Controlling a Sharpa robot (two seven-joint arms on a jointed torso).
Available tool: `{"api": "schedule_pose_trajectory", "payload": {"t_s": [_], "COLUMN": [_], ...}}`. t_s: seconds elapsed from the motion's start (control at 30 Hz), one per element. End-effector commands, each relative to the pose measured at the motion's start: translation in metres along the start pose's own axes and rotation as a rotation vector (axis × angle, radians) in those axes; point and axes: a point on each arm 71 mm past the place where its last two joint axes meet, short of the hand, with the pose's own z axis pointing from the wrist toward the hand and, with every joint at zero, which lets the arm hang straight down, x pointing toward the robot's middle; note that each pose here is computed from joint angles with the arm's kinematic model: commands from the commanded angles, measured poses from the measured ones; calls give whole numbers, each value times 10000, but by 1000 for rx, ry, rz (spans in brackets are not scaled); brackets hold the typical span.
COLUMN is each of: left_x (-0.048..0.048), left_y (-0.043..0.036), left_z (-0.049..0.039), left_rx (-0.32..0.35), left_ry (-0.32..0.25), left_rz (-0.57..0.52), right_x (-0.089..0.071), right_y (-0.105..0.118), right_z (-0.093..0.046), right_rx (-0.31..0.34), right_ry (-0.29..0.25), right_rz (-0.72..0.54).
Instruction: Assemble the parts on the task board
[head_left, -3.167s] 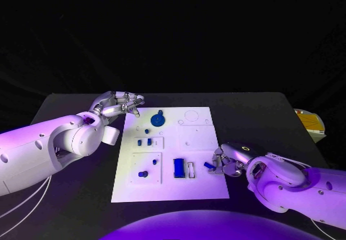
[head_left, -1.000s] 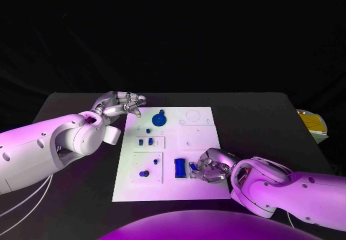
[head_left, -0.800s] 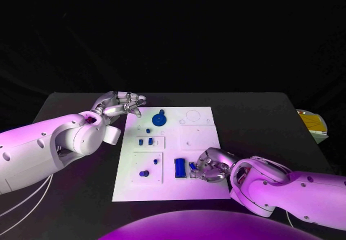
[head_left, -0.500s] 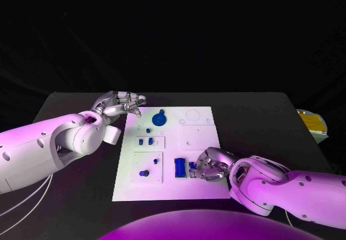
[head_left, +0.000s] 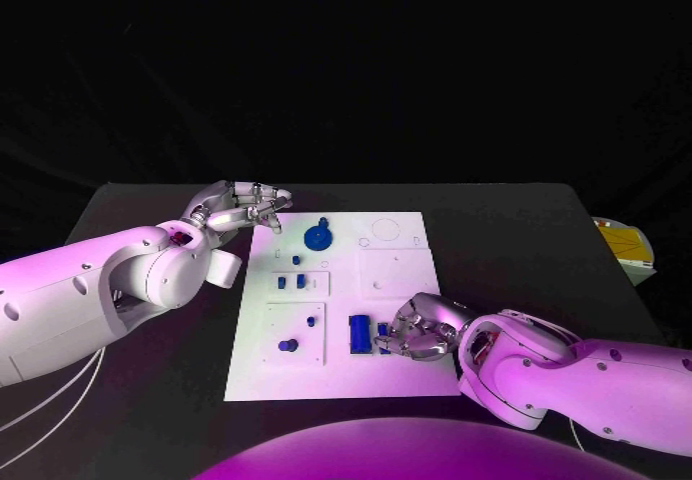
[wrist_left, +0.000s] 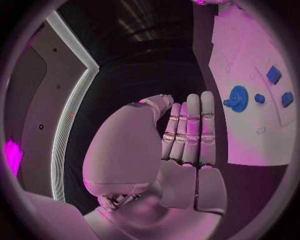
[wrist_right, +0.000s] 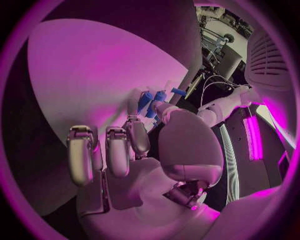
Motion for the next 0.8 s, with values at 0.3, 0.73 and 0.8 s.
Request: {"api": "schedule_pose_trajectory", "payload": {"t_s": [0.3, 0.73, 0.8], "left_x": [15, 6, 5], "left_y": [-6, -3, -3], "left_z": [0, -3, -3], "left_rx": [2, -1, -2], "left_ry": [15, 14, 14], "left_rz": [-5, -4, -4], "right_x": [-15, -39, -38], "right_y": [-3, -29, -39], "right_z": [-46, -121, -123], "right_rx": [-38, -68, -67], "right_ry": [3, 16, 24], "right_rz": [-20, -26, -30]}}
